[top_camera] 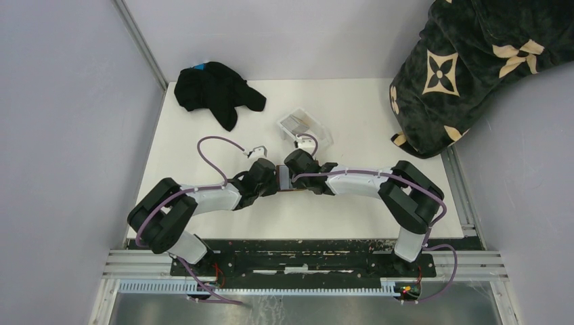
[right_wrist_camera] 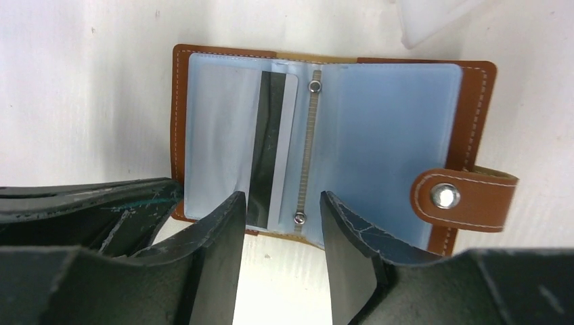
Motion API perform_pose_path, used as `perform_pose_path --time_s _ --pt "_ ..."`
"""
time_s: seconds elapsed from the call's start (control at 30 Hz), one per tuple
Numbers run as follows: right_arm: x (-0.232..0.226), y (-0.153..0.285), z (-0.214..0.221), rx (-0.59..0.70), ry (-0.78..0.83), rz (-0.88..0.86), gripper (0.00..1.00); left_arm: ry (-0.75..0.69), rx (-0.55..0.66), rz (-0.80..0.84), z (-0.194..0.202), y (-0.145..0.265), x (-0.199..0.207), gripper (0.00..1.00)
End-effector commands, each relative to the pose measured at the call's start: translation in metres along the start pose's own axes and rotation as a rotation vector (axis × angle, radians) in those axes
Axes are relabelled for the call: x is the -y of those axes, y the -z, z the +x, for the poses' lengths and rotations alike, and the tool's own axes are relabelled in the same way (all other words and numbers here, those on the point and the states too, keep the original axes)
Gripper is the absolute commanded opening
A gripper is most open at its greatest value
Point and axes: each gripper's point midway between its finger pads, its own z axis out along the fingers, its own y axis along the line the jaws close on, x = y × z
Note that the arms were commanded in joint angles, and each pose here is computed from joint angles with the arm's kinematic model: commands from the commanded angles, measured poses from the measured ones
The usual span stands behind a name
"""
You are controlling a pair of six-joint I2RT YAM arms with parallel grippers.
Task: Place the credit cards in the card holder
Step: Insert the credit card into the card holder.
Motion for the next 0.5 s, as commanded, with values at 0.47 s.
perform_pose_path --time_s 0.47 --pt "0.005 0.025 -0.04 0.095 0.03 0.037 0.5 -0.105 -0.153 -0.177 0.035 0.028 -0.045 0.23"
